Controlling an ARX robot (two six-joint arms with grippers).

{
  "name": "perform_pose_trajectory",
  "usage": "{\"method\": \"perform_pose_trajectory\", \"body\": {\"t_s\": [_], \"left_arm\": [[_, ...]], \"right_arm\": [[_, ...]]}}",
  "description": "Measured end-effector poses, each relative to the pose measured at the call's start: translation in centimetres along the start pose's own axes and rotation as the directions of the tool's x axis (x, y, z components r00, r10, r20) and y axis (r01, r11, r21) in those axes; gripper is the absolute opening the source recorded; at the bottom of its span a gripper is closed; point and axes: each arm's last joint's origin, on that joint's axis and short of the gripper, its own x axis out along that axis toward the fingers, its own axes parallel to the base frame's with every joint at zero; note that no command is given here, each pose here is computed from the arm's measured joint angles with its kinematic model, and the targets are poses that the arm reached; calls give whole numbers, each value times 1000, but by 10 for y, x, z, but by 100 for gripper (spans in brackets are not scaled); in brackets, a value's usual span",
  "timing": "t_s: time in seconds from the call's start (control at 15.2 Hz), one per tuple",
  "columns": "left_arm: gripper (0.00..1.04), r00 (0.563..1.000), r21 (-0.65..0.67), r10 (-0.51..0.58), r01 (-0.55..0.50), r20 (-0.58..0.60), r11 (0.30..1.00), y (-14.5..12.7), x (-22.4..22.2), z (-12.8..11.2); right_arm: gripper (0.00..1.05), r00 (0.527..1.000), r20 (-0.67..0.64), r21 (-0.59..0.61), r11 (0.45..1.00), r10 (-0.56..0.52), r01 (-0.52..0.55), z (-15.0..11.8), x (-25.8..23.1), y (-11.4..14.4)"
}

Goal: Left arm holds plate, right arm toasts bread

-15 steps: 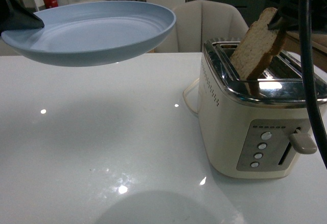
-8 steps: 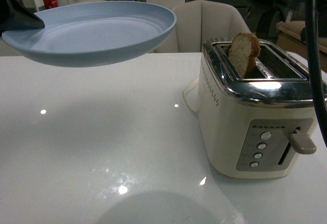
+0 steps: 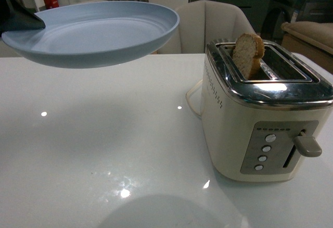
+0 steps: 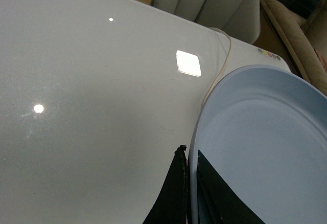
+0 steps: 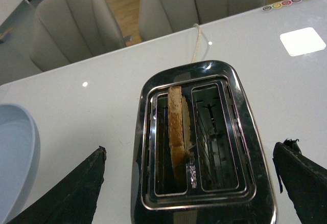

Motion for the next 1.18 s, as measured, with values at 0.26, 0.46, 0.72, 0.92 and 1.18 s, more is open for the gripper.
{"method": "perform_pose_trajectory", "body": {"t_s": [0.26, 0.46, 0.72, 0.92, 1.18], "left_arm": [[3, 1000, -1, 1, -1, 0, 1000, 0, 0, 0], [3, 1000, -1, 1, -1, 0, 1000, 0, 0, 0], [3, 1000, -1, 1, -1, 0, 1000, 0, 0, 0], [3, 1000, -1, 1, -1, 0, 1000, 0, 0, 0], [3, 1000, -1, 1, -1, 0, 1000, 0, 0, 0]], "right_arm": [[98, 999, 47, 60, 998, -6, 3, -24, -50, -37], [98, 997, 56, 95, 995, -49, 44, -46, -76, -58], [94, 972, 227, 28, 998, -59, 54, -44, -98, -68], [10, 926, 377, -254, 959, -22, 126, -103, -121, -82], [2, 929, 370, -261, 957, -25, 130, -132, -123, -89]]}}
